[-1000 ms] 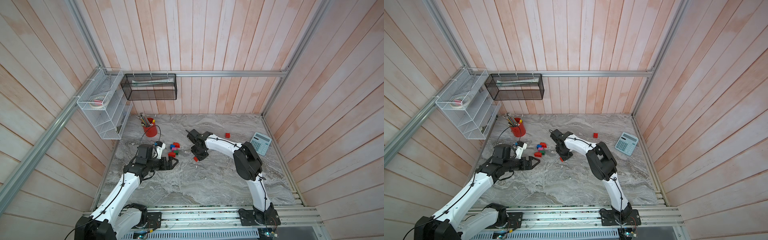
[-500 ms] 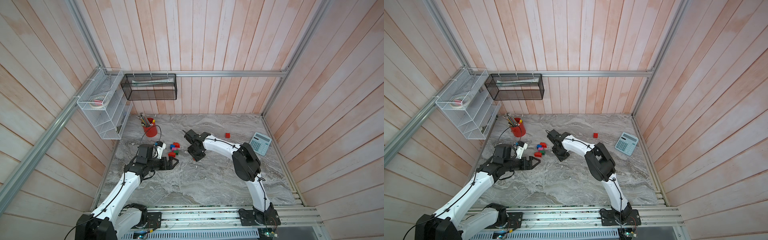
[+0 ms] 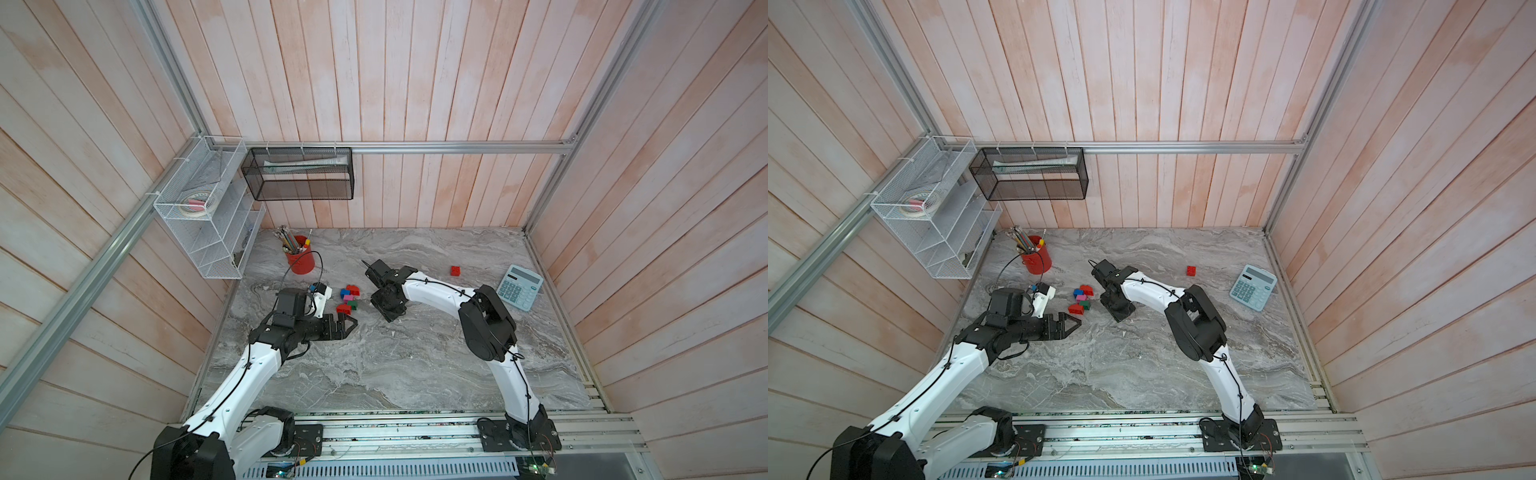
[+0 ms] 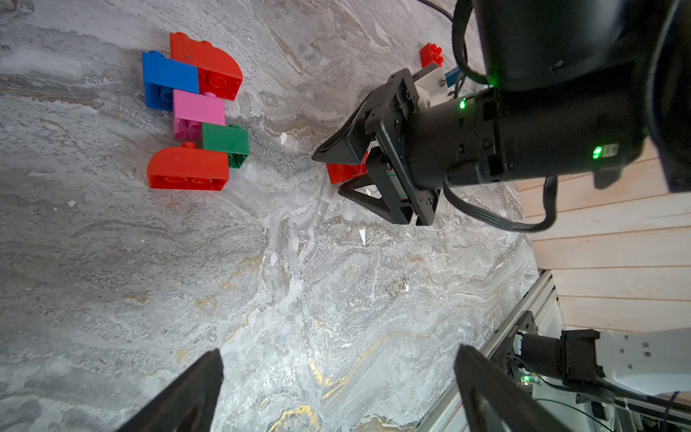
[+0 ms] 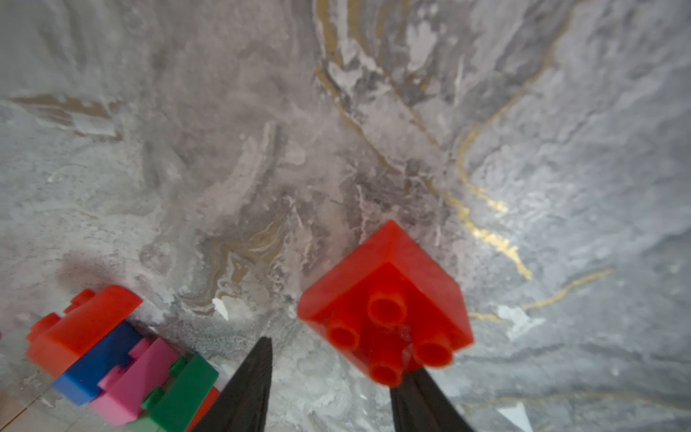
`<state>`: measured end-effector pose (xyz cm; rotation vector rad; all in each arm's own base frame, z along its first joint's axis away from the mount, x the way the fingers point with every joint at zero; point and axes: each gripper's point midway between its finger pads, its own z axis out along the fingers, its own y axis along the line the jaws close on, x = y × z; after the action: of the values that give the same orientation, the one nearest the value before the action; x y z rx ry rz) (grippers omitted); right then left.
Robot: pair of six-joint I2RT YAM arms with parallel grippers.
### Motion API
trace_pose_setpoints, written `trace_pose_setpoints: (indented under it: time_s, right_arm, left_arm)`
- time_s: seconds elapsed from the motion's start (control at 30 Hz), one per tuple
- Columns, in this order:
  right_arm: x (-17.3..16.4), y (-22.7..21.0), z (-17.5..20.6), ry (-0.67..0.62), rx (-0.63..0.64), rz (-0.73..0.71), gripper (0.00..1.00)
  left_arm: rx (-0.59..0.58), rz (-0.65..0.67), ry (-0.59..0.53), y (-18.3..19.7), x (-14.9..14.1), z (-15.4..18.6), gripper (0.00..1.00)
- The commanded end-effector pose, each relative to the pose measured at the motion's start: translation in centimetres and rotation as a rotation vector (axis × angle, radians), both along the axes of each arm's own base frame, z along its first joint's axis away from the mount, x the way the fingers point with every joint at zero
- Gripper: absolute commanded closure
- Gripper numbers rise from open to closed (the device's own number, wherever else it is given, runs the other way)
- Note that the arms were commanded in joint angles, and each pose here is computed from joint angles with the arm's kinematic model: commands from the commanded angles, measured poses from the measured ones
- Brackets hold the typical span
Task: Assemble the letter s with lego
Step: Place the lego brick at the center of the board.
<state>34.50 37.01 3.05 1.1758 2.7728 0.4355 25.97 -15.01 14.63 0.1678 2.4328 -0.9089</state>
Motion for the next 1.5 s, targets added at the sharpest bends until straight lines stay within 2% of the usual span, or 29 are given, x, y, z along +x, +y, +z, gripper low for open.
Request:
trace_pose_setpoints:
  time_s: [0.0, 0.27, 0.4, 0.6, 0.7, 0.83, 0.93, 1.13, 1.47]
  right_arm:
    - [1.0, 1.1, 0.3, -0.025, 0.032, 0.013, 0.48]
    - [2.3, 1.4, 3.1, -0.101, 0.05, 0.037, 0.47]
    - [1.7, 0.5, 4.3, -0.105, 0.045, 0.052, 0.46]
    - [0.6, -2.8, 6.3, -0.146, -0.014, 0.091, 0.44]
    - [-0.1, -4.5, 7.0, -0.158, -0.005, 0.111, 0.4]
    - [-1.4, -4.8, 6.9, -0.163, 0.066, 0.147, 0.33]
    - [-2.1, -3.7, 6.5, -0.171, 0.108, 0.237, 0.3]
    - [-2.2, -0.5, 5.9, -0.216, 0.179, 0.354, 0.28]
    - [-2.3, 0.6, 2.6, -0.202, 0.218, 0.386, 0.28]
  left_arm:
    - [-0.002, -0.017, -0.027, -0.1, 0.4, 0.4, 0.0]
    - [-0.003, -0.021, -0.031, -0.2, 0.5, 0.7, 0.0]
    - [-0.015, -0.03, -0.031, -0.4, 0.4, 1.2, 0.0]
    - [-0.023, -0.039, -0.038, -0.5, 0.3, 1.9, 0.0]
    - [-0.027, -0.041, -0.039, -0.5, 0.2, 2.0, 0.0]
    - [-0.031, -0.045, -0.034, -0.6, 0.1, 1.8, 0.0]
    - [-0.03, -0.044, -0.03, -0.6, 0.1, 1.6, 0.0]
    - [-0.027, -0.045, -0.02, -0.6, 0.1, 1.3, 0.0]
    - [-0.024, -0.044, -0.009, -0.6, 0.2, 0.6, 0.0]
